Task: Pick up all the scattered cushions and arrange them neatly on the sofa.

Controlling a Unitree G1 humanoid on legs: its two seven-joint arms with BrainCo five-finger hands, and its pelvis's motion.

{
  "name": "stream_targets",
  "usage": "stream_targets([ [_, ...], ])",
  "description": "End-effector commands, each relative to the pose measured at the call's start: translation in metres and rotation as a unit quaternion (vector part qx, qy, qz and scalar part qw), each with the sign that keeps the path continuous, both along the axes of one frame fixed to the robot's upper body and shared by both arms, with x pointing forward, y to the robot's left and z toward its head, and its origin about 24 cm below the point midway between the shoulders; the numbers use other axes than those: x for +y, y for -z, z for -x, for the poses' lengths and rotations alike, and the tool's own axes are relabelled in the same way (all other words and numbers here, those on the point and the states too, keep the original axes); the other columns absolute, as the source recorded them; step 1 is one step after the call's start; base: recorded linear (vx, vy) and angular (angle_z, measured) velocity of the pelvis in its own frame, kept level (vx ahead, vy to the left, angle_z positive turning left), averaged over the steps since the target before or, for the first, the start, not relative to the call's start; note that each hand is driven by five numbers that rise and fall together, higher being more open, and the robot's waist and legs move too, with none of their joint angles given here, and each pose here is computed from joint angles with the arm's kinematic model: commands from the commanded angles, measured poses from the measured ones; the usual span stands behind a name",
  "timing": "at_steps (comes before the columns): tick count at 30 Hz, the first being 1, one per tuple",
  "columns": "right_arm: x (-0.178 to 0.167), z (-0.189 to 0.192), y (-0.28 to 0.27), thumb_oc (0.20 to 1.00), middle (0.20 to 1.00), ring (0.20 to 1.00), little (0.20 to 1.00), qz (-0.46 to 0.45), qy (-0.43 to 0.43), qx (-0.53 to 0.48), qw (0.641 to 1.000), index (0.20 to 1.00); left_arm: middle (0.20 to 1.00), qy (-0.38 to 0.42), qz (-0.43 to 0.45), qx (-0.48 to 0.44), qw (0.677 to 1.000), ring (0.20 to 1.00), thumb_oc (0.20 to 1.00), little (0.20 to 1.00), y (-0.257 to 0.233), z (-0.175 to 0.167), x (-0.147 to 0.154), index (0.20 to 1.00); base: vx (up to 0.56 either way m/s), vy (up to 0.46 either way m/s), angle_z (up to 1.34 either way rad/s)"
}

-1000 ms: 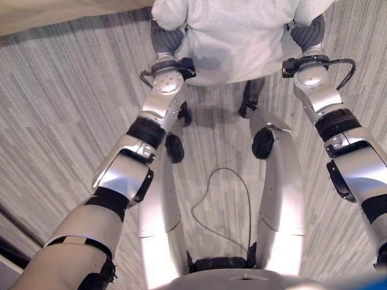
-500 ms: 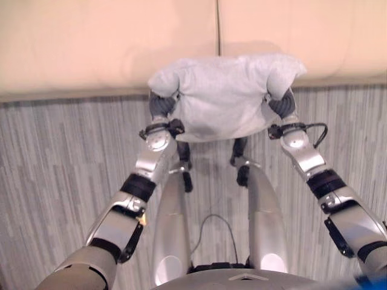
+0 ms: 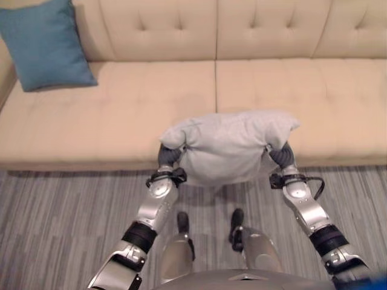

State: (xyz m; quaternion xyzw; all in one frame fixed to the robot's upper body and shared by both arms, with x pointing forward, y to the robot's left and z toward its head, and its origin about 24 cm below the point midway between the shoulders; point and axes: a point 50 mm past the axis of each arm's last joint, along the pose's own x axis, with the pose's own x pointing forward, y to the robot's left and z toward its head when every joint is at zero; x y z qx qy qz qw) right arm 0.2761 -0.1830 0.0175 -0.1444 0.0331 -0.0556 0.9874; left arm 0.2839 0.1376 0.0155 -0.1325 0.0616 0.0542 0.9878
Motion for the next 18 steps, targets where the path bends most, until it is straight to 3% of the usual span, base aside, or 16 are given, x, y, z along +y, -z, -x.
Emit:
stream_targets([
  [1,0.041,-0.011,-0.051,0.200,0.200,0.200,0.200,-0.069,-0.075,-0.134,0.986,0.200,0.200,0.083,0.003,-0.096,0.992,0.200,0.200,0.200,-0.036,-0.006,-0.033,0.200,0.12,0.089,0.16],
  [12,0.049,-0.006,-0.045,0.200,0.200,0.200,0.200,-0.071,-0.086,-0.122,0.986,0.200,0.200,0.072,-0.021,-0.070,0.995,0.200,0.200,0.200,-0.021,0.008,-0.017,0.200,0.12,0.198,-0.05],
  [18,0.049,-0.007,-0.047,0.200,0.200,0.200,0.200,-0.071,-0.091,-0.123,0.986,0.200,0.200,0.049,-0.021,-0.067,0.996,0.200,0.200,0.200,-0.020,0.007,-0.009,0.200,0.18,-0.025,-0.08],
])
